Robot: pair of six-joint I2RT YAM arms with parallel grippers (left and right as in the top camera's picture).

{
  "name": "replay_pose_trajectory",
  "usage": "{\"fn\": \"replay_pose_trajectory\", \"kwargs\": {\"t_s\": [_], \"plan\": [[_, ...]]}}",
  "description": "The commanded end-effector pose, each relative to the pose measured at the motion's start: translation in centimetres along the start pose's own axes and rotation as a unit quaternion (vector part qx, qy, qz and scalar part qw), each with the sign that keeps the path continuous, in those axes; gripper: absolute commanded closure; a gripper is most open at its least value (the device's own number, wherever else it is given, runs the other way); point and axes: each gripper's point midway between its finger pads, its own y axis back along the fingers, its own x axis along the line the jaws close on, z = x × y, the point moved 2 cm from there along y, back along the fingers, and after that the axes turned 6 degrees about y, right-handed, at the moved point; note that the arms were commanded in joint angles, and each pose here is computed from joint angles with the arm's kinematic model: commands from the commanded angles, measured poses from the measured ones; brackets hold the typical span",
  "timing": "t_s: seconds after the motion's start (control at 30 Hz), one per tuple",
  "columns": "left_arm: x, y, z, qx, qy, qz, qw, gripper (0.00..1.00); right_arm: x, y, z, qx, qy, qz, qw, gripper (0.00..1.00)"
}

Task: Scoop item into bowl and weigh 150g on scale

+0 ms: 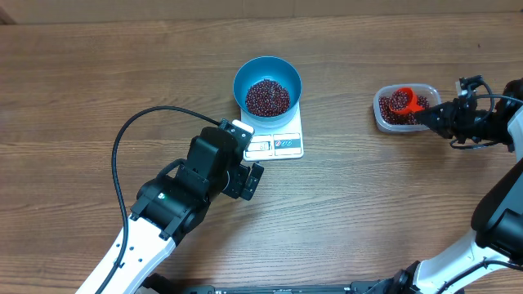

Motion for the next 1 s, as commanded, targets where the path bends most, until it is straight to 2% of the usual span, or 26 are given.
{"fn": "replay_pose_trajectory", "kwargs": {"t_s": [0.0, 0.97], "plan": [[-0.1, -0.1, 0.0, 0.001, -0.007, -0.005, 1.0, 0.0, 0.5, 0.1, 0.2, -0.011, 0.003, 0.029, 1.0, 0.96], [-0.1, -0.1, 0.1, 0.0, -0.007, -0.005, 1.0, 0.0, 2.9, 0.5, 0.8, -0.035, 0.003, 0.106, 0.994, 0.96]]}}
